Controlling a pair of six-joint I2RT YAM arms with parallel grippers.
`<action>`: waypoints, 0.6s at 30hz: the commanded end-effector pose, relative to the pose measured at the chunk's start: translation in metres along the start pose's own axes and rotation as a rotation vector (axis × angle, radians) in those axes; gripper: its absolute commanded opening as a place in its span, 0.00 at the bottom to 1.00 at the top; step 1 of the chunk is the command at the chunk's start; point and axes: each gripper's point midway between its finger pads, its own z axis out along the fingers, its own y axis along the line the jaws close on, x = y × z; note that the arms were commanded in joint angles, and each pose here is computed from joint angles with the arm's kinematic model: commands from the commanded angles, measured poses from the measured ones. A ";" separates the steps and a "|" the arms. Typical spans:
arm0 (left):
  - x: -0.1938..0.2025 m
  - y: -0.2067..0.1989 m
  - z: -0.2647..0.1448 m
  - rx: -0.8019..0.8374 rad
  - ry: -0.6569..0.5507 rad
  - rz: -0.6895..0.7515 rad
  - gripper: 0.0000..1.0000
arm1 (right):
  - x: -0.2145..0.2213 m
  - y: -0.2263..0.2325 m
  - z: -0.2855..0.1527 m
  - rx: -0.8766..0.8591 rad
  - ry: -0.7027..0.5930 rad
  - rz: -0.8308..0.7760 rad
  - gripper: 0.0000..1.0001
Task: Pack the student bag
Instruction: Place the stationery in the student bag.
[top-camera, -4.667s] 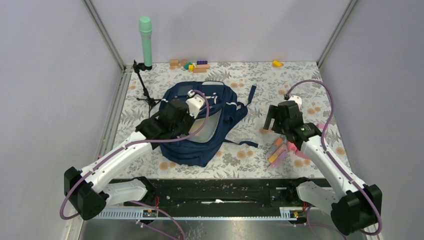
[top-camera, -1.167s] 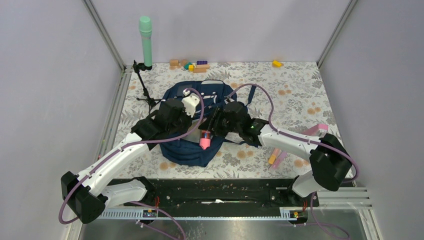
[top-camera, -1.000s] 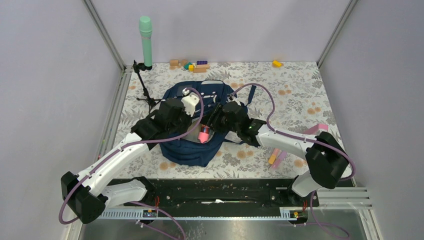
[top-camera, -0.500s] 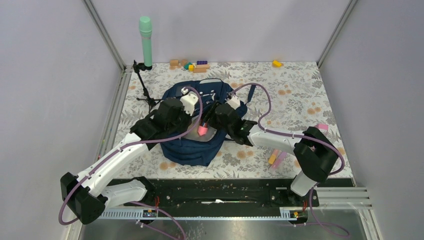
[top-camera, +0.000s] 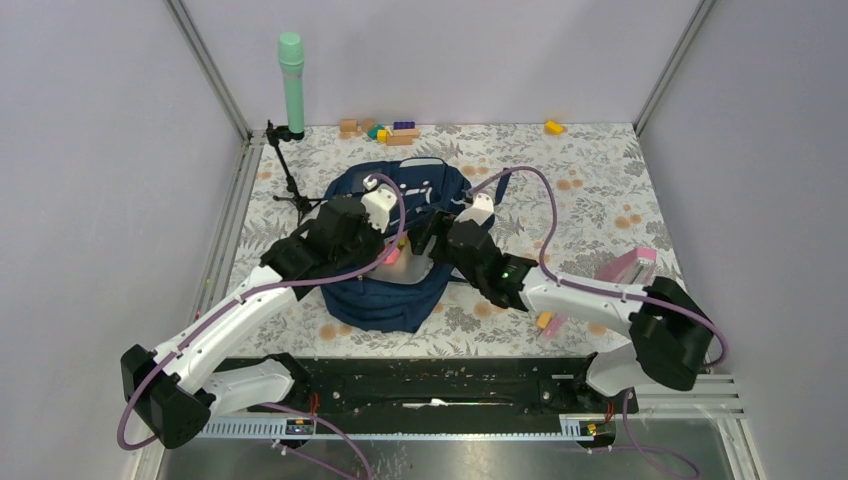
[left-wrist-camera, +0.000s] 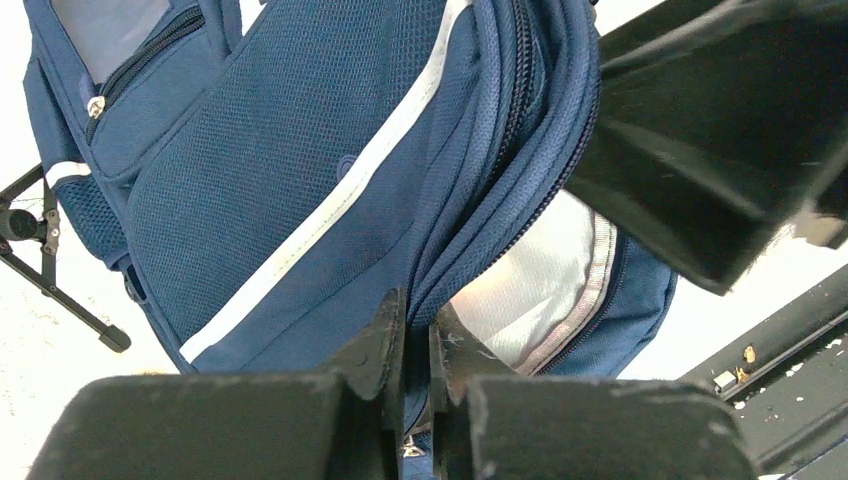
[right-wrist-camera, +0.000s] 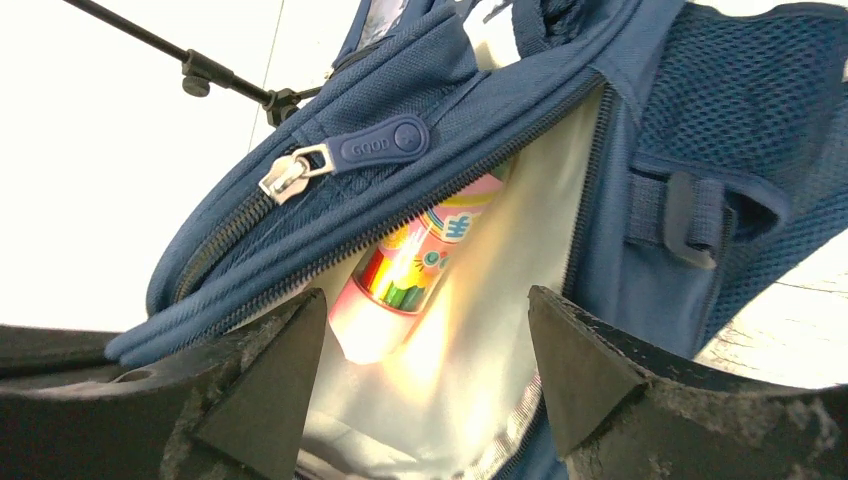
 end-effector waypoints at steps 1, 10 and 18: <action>-0.035 -0.023 -0.008 0.114 -0.124 -0.050 0.00 | -0.027 0.005 -0.025 -0.041 -0.106 -0.038 0.81; -0.032 -0.064 0.010 0.254 -0.070 -0.089 0.00 | -0.037 -0.039 -0.071 -0.028 -0.159 -0.256 0.87; -0.048 -0.135 0.026 0.413 -0.010 -0.083 0.00 | -0.050 -0.067 -0.120 -0.046 -0.180 -0.453 0.88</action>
